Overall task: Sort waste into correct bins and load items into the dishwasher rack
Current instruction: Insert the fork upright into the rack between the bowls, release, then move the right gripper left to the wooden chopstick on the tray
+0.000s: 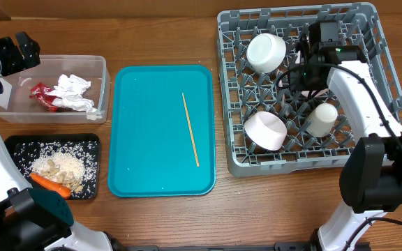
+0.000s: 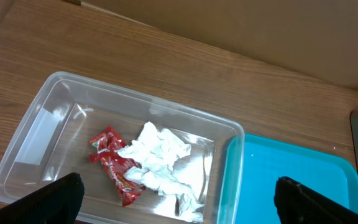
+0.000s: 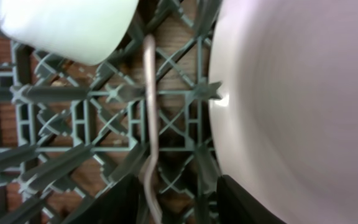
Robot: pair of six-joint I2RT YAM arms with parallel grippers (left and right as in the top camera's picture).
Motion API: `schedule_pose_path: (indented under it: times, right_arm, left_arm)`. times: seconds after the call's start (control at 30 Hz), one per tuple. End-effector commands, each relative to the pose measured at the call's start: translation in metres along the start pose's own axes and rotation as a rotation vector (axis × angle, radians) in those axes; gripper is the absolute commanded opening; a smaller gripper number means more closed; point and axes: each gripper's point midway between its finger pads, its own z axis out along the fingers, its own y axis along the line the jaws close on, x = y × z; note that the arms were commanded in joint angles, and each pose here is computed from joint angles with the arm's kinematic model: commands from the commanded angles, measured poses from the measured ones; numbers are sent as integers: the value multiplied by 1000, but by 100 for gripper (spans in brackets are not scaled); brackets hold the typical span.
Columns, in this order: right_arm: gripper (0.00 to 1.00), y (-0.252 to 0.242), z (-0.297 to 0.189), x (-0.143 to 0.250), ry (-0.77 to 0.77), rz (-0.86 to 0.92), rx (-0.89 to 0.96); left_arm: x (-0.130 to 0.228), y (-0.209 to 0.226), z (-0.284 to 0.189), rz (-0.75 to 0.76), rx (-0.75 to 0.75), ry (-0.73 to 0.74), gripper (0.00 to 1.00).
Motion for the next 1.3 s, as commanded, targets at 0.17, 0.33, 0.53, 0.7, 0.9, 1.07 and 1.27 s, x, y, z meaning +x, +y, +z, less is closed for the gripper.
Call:
schedule_pose_path:
  times: [0.17, 0.33, 0.53, 0.7, 0.9, 1.07, 1.27]
  right_arm:
    - [47, 41, -67, -21, -95, -39, -159]
    - [46, 93, -95, -8, -68, -84, -280]
    - [33, 167, -92, 32, 53, -64, -337]
    - [30, 216, -80, 57, 71, -99, -338]
    - [29, 263, -60, 86, 42, -175, -325]
    - [29, 277, -41, 106, 22, -181, -293]
    - [29, 290, -18, 122, -4, -209, -322]
  left_arm:
    - [-5, -4, -4, -5, 8, -16, 100]
    - [-5, -4, -4, -6, 8, -15, 100]
    - [-5, -4, -4, -6, 8, -15, 100]
    - [-5, -4, -4, -6, 8, -15, 100]
    - [-5, -4, -4, -6, 8, -15, 100]
    - [-5, -4, -4, -5, 8, -16, 100]
    - [-5, -4, -4, -5, 8, -15, 100]
